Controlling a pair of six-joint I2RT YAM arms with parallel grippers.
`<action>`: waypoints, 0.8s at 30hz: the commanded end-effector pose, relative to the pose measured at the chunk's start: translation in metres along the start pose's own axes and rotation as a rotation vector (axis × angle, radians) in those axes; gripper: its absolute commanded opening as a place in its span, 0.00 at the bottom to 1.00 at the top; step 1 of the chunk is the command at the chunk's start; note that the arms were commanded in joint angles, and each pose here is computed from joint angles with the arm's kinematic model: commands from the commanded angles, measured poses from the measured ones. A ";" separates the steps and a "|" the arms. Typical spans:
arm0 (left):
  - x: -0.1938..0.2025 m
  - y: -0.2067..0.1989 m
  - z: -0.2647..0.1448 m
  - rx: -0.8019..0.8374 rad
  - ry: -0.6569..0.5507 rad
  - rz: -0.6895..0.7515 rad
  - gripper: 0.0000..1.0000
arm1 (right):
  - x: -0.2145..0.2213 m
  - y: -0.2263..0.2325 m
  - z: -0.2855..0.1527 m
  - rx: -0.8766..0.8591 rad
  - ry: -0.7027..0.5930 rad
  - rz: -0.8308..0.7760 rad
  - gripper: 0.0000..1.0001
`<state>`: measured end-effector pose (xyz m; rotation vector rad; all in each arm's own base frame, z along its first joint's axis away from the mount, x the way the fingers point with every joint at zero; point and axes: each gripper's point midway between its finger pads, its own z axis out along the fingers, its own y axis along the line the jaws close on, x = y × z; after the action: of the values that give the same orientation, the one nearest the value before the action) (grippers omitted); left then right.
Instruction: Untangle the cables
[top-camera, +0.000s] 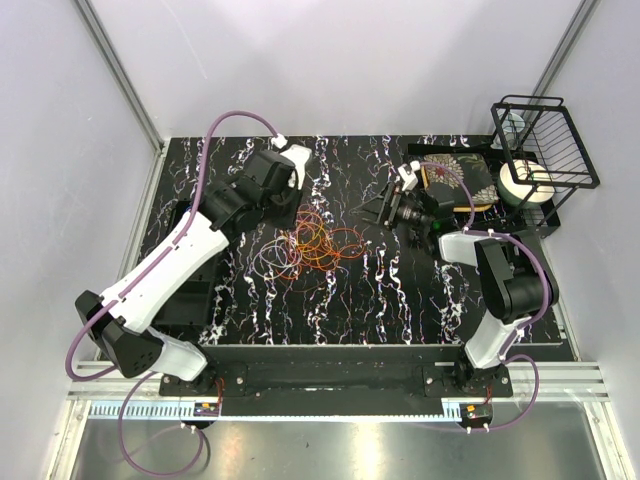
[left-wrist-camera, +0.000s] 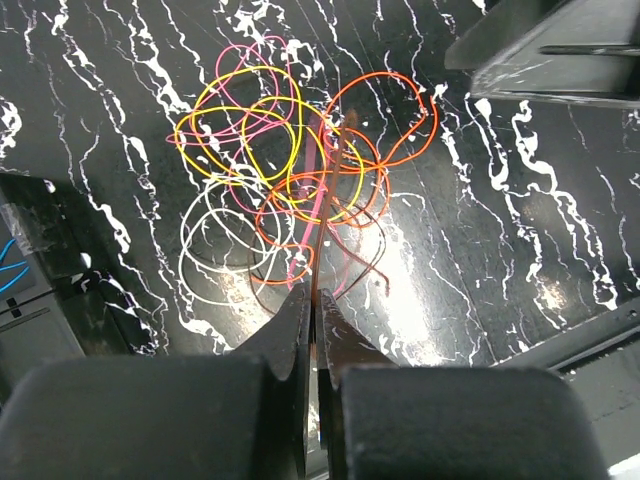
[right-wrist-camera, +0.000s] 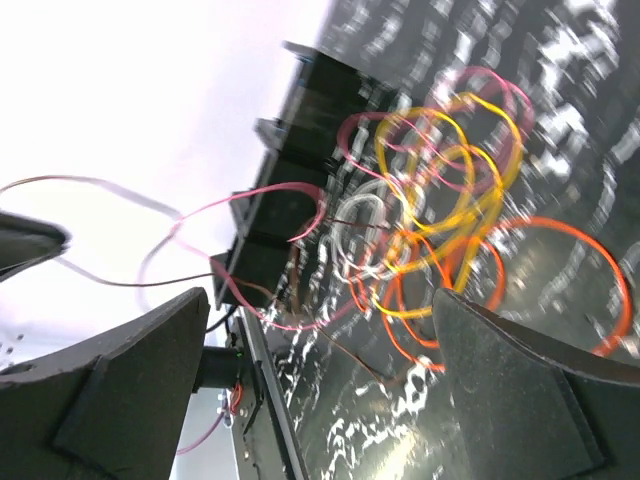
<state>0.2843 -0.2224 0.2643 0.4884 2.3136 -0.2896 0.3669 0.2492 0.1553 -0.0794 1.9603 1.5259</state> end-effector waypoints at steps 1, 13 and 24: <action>-0.013 -0.017 -0.013 0.123 -0.056 0.016 0.00 | -0.009 0.049 -0.004 -0.182 -0.015 -0.102 0.98; -0.009 -0.048 -0.007 0.293 -0.041 0.014 0.00 | -0.001 0.058 0.005 -0.317 0.057 0.006 0.94; -0.008 -0.059 0.005 0.300 -0.043 0.019 0.00 | 0.028 0.031 0.046 -0.167 0.223 0.072 0.93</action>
<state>0.2671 -0.2628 0.2647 0.6200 2.2875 -0.5837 0.3532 0.2960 0.1644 -0.1735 1.9648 1.8488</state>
